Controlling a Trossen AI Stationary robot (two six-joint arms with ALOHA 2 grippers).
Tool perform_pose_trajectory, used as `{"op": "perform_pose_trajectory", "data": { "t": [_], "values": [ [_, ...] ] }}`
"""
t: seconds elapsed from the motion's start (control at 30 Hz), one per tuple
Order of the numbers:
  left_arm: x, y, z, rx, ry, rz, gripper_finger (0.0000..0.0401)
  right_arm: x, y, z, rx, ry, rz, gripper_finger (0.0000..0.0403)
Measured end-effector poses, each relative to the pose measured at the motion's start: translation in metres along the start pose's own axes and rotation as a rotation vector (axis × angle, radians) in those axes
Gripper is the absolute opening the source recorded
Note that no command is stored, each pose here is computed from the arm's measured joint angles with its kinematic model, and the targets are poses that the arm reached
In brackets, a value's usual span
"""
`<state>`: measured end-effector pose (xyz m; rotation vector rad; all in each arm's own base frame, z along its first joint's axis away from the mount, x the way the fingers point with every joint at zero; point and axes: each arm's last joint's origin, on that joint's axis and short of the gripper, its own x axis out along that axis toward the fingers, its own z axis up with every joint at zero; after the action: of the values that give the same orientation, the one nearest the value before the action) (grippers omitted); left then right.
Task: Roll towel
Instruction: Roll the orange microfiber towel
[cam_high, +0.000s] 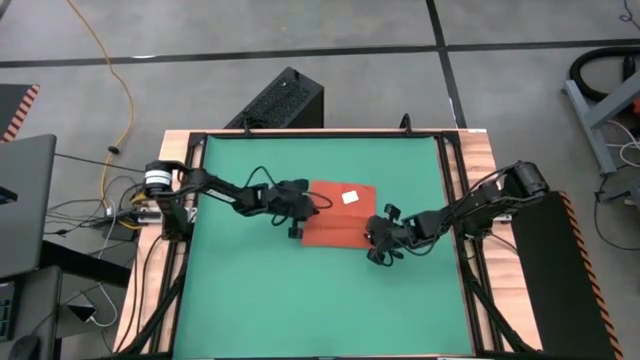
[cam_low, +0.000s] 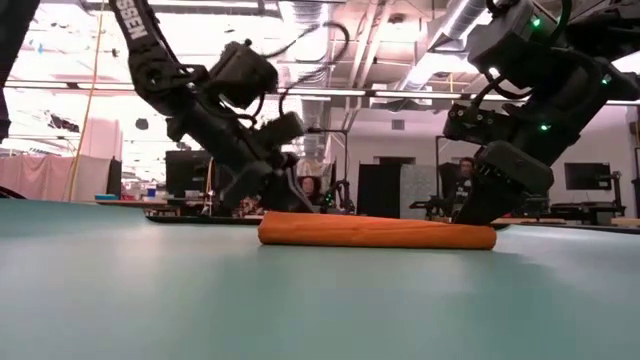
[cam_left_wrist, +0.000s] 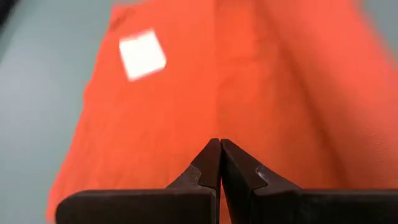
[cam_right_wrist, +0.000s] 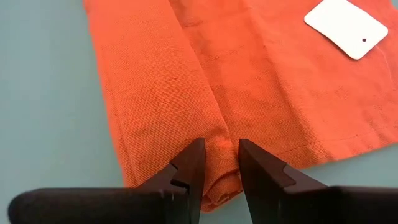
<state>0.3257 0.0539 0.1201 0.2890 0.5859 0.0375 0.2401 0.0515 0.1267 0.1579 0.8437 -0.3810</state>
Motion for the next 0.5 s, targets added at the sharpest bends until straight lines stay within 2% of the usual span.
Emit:
{"op": "perform_pose_trajectory", "data": {
  "t": [0.1,0.23,0.5],
  "values": [
    [0.003,0.005,-0.008,-0.021,0.092,-0.009,0.0,-0.001,0.002,-0.001,-0.009,0.0,0.01,0.012],
    [0.004,0.007,-0.011,-0.039,0.112,-0.075,0.0,-0.002,0.005,-0.002,-0.016,-0.004,0.02,0.012],
    [0.002,0.002,-0.02,-0.099,0.218,-0.081,0.0,-0.003,0.005,-0.005,0.012,0.013,0.013,0.012]
  ]
}}
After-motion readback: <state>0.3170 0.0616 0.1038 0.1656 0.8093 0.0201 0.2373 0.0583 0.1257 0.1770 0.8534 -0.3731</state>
